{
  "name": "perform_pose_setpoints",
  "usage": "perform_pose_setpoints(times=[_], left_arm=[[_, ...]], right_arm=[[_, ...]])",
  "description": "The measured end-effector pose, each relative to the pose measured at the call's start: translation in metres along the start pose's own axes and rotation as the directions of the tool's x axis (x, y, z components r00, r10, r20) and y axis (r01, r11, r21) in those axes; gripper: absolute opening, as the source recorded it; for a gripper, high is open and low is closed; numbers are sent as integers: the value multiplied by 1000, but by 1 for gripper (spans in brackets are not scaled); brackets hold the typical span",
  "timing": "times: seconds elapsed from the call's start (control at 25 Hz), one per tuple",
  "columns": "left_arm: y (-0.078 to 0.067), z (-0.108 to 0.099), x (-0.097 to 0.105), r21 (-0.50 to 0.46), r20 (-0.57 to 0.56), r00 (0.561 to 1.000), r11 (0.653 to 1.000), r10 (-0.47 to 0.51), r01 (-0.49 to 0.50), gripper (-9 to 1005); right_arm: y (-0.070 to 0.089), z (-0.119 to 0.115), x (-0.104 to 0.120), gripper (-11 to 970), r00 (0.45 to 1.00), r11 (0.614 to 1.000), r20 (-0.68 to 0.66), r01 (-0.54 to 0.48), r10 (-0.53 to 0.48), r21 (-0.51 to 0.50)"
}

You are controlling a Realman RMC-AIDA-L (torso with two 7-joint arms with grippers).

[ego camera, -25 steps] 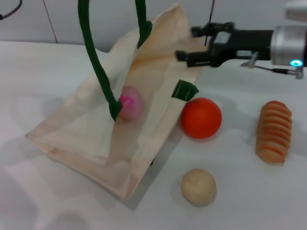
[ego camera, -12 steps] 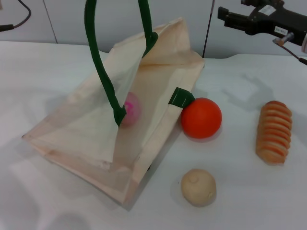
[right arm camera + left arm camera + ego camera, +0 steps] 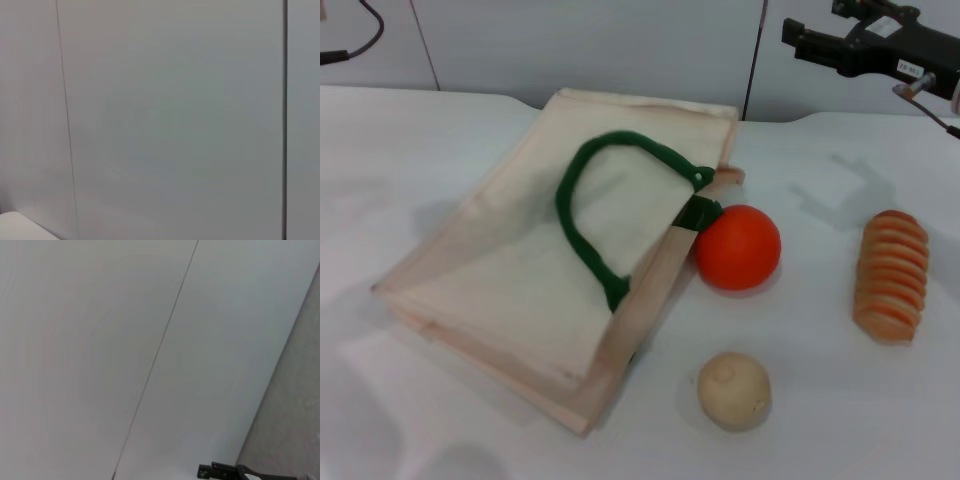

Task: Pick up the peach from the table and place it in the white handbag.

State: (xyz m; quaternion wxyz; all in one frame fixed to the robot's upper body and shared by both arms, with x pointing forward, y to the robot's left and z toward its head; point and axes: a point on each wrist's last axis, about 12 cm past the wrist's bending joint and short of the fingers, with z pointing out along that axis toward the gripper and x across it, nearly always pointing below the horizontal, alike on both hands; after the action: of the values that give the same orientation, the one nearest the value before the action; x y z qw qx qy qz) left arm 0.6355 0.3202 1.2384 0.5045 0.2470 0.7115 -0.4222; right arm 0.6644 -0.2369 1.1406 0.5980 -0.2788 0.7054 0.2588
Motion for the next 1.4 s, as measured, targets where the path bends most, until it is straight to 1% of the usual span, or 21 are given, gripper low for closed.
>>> perform_pose_setpoints(times=[0.08,0.16,0.24,0.28,0.32,0.36,0.4,0.52,0.64,0.68,0.72,0.76,0.8,0.84,0.88,0.96,1.0,1.04,1.16,1.28,1.4], left_arm=[[1,-1,0,-10,3,1000,1000,1,-1,173],[2,-2,0,-19,9,1000,1000,2,-1,415],[3,-3,-1,-31,31,1000,1000,3,-2,485],[5,-4,0,-43,72,997,999,8,-4,520],[6,-5,0,-53,97,995,999,15,-10,554],[6,-5,0,-53,97,995,999,15,-10,589],[7,-7,2,-68,120,992,998,27,-19,624],[12,-10,13,-132,142,984,987,106,-87,735],[13,-4,31,-196,140,968,964,206,-177,847],[14,-3,37,-223,155,959,954,236,-199,852],[13,-2,46,-282,214,936,935,281,-216,857],[13,-2,46,-282,214,936,935,281,-216,862],[13,-3,50,-306,241,923,926,301,-222,867],[13,-8,61,-363,329,875,903,355,-229,872],[13,-8,61,-363,329,875,903,355,-229,877],[13,-12,77,-420,412,823,883,391,-209,887],[13,-13,81,-441,432,807,875,403,-201,892],[13,-14,86,-468,455,786,863,418,-188,897],[10,-12,103,-517,528,739,849,419,-112,895],[7,-9,117,-557,571,705,829,421,-44,893],[4,-8,129,-564,619,681,825,392,37,893]], right_arm=[[-1,-1,1,891,1000,1000,1,-2,2,8],[-2,-1,1,891,1000,1000,5,-3,3,19],[-5,-2,1,891,1000,999,20,-12,11,45],[-5,-2,3,891,999,998,43,-18,15,65],[-5,-2,3,890,999,998,43,-18,15,65],[-4,-1,3,890,998,997,55,-17,13,74],[-5,-1,3,890,997,996,71,-11,5,88],[-4,-3,9,890,992,989,121,22,-40,145],[0,-6,19,890,983,976,169,39,-76,213],[0,-7,21,890,980,972,180,35,-79,234],[1,-8,24,890,979,966,189,32,-82,255],[0,-10,26,890,976,959,198,32,-90,281],[0,-11,27,889,974,954,203,33,-97,297],[0,-11,28,889,972,949,209,35,-105,314],[1,-12,29,889,970,943,216,31,-108,331],[2,-14,32,889,967,929,229,24,-116,369],[1,-15,33,889,966,923,232,20,-117,383],[1,-17,36,889,965,916,236,11,-115,402],[0,-23,42,888,963,894,249,-23,-100,448],[1,-27,48,888,961,872,266,-71,-70,484],[3,-32,54,888,956,855,288,-112,-46,507]])
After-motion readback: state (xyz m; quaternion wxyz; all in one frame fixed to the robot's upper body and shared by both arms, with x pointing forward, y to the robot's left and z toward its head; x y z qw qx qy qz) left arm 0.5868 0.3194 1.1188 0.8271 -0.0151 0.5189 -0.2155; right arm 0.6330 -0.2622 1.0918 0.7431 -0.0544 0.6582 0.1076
